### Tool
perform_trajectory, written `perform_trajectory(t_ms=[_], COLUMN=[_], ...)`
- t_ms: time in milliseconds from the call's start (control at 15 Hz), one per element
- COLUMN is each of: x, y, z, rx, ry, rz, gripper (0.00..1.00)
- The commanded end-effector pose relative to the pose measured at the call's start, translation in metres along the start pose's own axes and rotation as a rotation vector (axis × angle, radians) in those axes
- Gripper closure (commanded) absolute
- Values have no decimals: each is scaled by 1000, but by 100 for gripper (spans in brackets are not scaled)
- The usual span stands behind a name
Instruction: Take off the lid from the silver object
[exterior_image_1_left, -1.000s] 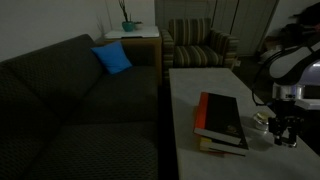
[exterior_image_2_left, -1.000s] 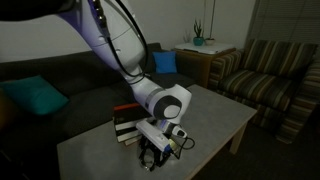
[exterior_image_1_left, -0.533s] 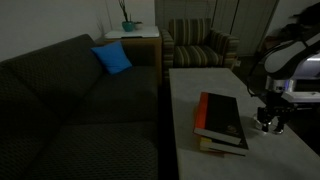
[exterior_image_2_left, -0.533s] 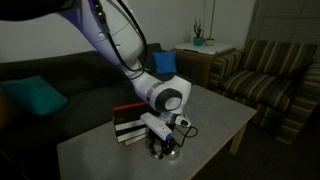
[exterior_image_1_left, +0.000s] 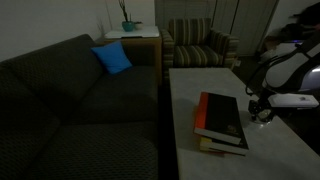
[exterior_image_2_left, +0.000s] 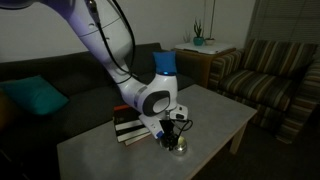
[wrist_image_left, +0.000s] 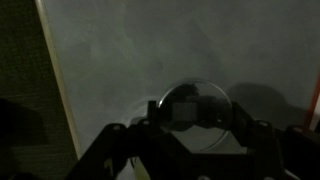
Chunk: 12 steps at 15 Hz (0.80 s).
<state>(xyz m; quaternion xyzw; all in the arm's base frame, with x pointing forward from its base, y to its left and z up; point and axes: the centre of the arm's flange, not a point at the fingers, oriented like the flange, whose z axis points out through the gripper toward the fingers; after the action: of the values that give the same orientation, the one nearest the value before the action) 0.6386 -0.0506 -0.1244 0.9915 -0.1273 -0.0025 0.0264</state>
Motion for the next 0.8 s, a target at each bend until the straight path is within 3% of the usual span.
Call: perform_trajectory(t_ms=[0,400,733], x=[-38,-60,-68], y=[3,-8,-11], z=[-21,-13,12], rx=[-8,32,127], ry=[7,-62,-129], rz=[42,40,138], gripper=[55,55,55])
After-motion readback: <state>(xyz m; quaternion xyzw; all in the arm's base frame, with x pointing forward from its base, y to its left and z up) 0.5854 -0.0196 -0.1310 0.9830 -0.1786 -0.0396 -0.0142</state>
